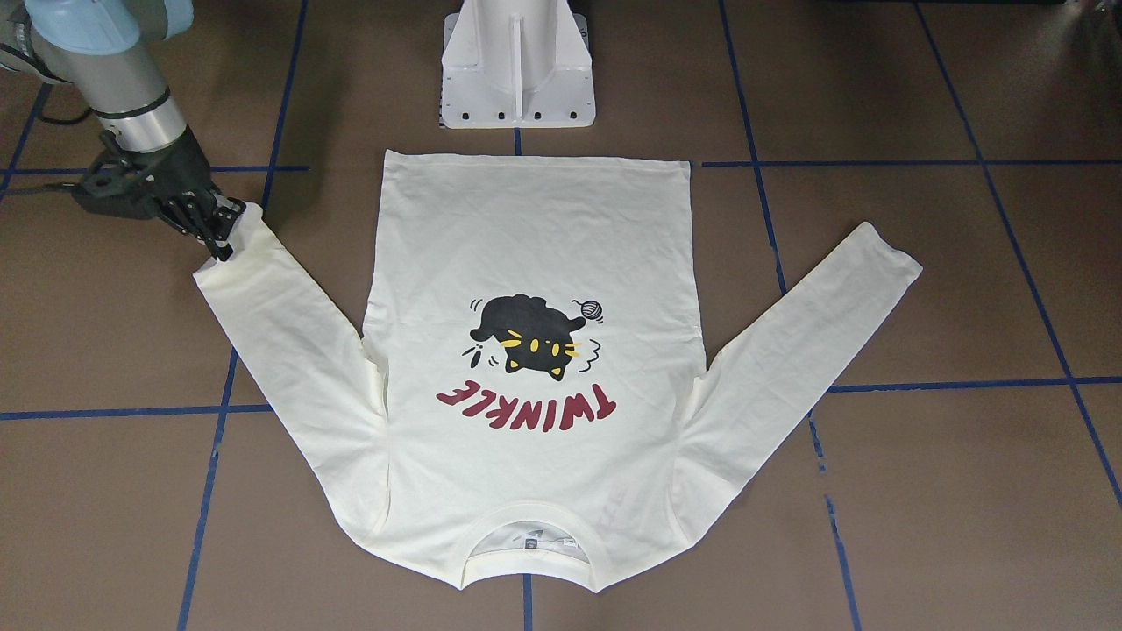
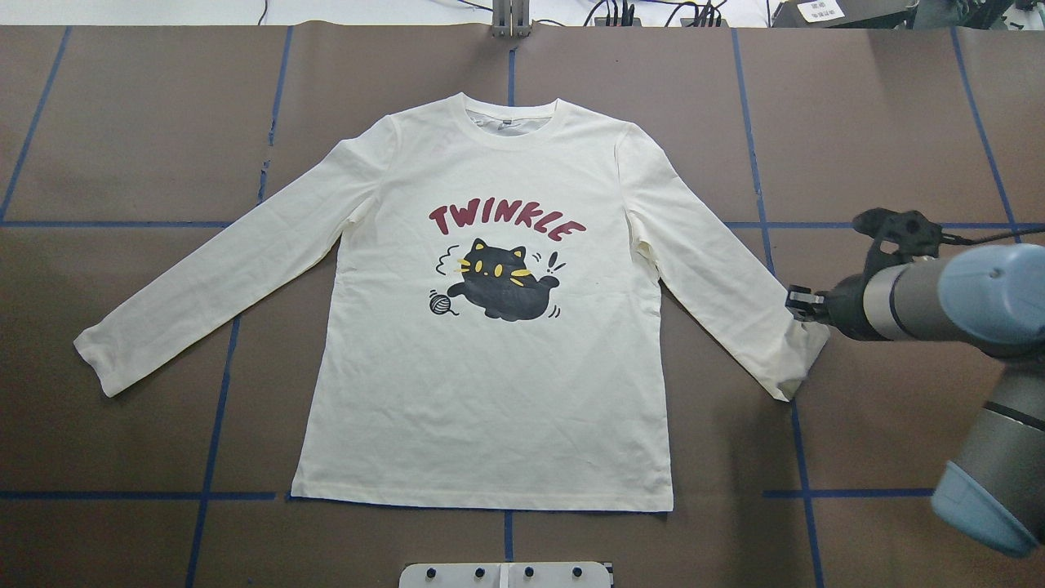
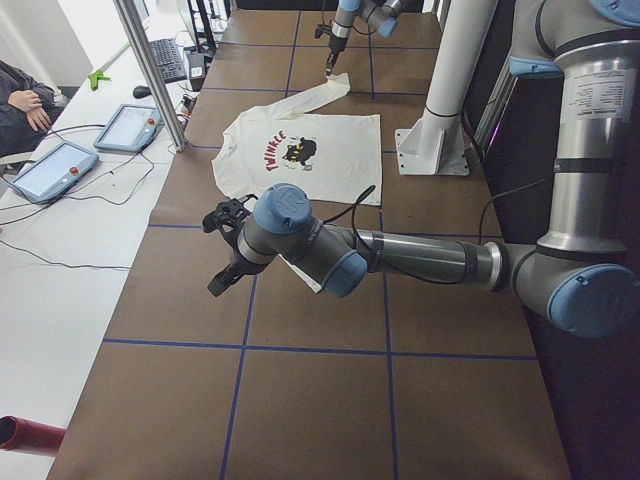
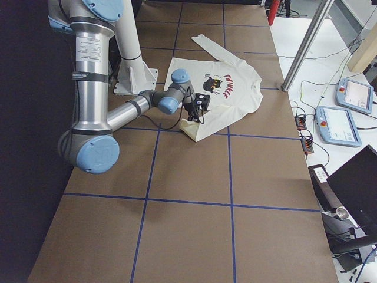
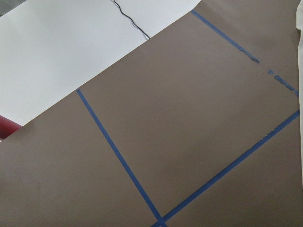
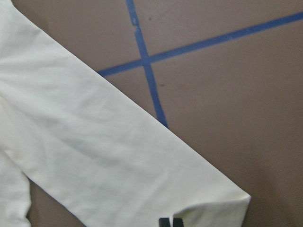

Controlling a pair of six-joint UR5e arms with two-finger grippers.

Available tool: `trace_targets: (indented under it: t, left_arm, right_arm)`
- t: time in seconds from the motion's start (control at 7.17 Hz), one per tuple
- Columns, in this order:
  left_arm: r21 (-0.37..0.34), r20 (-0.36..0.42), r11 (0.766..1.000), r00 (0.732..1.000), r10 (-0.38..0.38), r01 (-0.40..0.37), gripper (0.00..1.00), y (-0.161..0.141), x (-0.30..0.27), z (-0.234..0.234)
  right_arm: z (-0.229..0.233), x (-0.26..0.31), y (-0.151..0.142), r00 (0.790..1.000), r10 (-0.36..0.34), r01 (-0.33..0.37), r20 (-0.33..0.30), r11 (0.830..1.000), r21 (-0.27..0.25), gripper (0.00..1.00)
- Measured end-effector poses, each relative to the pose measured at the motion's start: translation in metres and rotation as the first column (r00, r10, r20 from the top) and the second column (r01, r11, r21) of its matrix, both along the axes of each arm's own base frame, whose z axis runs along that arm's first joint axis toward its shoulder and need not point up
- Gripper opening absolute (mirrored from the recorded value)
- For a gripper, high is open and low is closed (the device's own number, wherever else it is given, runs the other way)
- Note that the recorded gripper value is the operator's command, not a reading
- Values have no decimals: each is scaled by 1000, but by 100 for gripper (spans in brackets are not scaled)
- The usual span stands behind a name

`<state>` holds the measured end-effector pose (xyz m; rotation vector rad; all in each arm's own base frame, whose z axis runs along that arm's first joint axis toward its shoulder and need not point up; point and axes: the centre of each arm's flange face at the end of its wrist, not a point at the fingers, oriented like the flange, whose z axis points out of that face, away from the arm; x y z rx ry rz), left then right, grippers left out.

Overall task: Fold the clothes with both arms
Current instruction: 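Lift the sleeve with the right gripper and lay it across the shirt chest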

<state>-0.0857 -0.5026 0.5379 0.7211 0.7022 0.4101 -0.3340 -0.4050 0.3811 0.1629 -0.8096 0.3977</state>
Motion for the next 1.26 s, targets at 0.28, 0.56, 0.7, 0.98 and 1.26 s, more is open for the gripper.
trace_targets:
  t: [0.28, 0.56, 0.7, 0.98, 1.26]
  left_arm:
    - [0, -1, 1000, 1000, 0, 0, 100, 0, 0, -1]
    - [10, -2, 1000, 1000, -1, 1, 100, 1, 0, -7]
    - [16, -1, 1000, 1000, -1, 1, 100, 1, 0, -10]
    - [22, -2, 1000, 1000, -1, 1, 100, 1, 0, -13]
    - [20, -26, 1000, 1000, 17, -17, 100, 3, 2, -14]
  right_arm:
    - [-122, -40, -78, 997, 67, -67, -30, 998, -14, 0]
    - [-224, -80, -137, 992, 125, -123, -25, 991, 43, 0]
    - [-273, -101, -159, 989, 144, -142, -25, 987, 80, 0]
    - [-339, -167, -170, 988, 150, -142, -45, 981, 134, 0]
    - [-351, -264, -152, 987, 159, -153, -14, 967, 206, 0]
